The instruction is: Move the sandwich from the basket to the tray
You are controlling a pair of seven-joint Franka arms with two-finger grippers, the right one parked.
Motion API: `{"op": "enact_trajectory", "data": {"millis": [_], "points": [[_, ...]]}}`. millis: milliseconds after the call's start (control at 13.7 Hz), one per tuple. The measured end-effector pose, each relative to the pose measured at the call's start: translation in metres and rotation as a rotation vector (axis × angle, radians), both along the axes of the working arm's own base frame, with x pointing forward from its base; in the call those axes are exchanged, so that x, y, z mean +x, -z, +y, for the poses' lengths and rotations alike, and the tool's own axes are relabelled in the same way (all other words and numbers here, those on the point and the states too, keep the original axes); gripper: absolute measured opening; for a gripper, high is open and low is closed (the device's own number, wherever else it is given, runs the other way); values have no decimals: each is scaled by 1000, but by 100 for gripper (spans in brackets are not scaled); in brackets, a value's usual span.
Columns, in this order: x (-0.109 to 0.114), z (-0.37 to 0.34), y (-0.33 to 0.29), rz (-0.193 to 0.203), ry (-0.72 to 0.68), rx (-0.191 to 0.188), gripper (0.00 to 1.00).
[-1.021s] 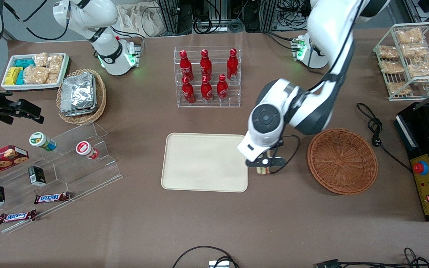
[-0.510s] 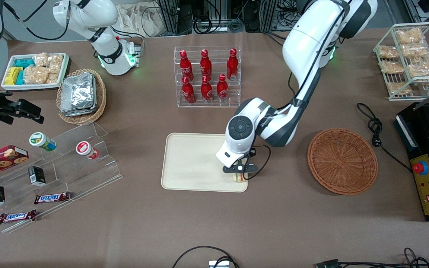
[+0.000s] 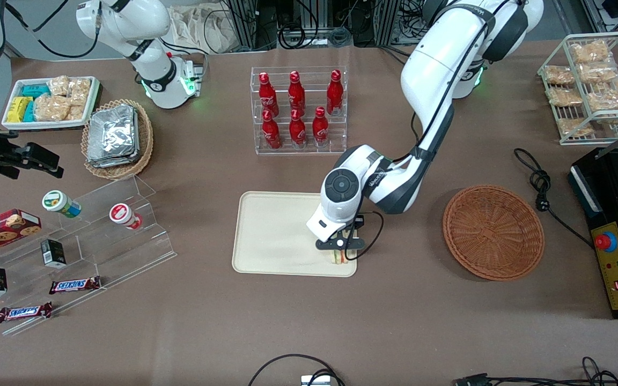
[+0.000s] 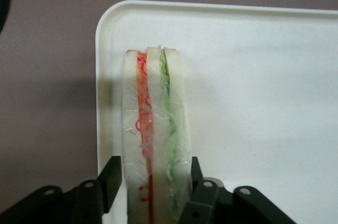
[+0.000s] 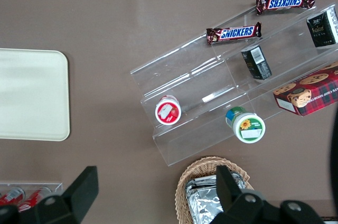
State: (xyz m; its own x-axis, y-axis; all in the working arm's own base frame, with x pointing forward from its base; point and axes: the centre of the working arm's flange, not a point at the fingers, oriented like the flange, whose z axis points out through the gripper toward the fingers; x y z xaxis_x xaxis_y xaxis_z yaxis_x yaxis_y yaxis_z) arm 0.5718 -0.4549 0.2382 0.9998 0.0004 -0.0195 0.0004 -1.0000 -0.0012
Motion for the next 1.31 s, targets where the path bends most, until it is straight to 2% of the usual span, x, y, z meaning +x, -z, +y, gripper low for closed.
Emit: {"op": "enact_trajectory", "data": {"millis": [219, 292, 438, 583, 729, 875, 1094, 1312], "points": [[0, 2, -34, 15, -1, 23, 96], [-2, 4, -54, 25, -1, 37, 100], [-12, 11, -98, 28, 1, 54, 100], [-32, 27, -136, 23, 7, 70, 100], [-56, 59, -161, 24, 30, 93, 100], [-66, 111, -180, 30, 64, 108, 100], [-58, 190, -212, 54, 29, 128, 100], [-32, 251, -247, 25, -81, 112, 100]]}}
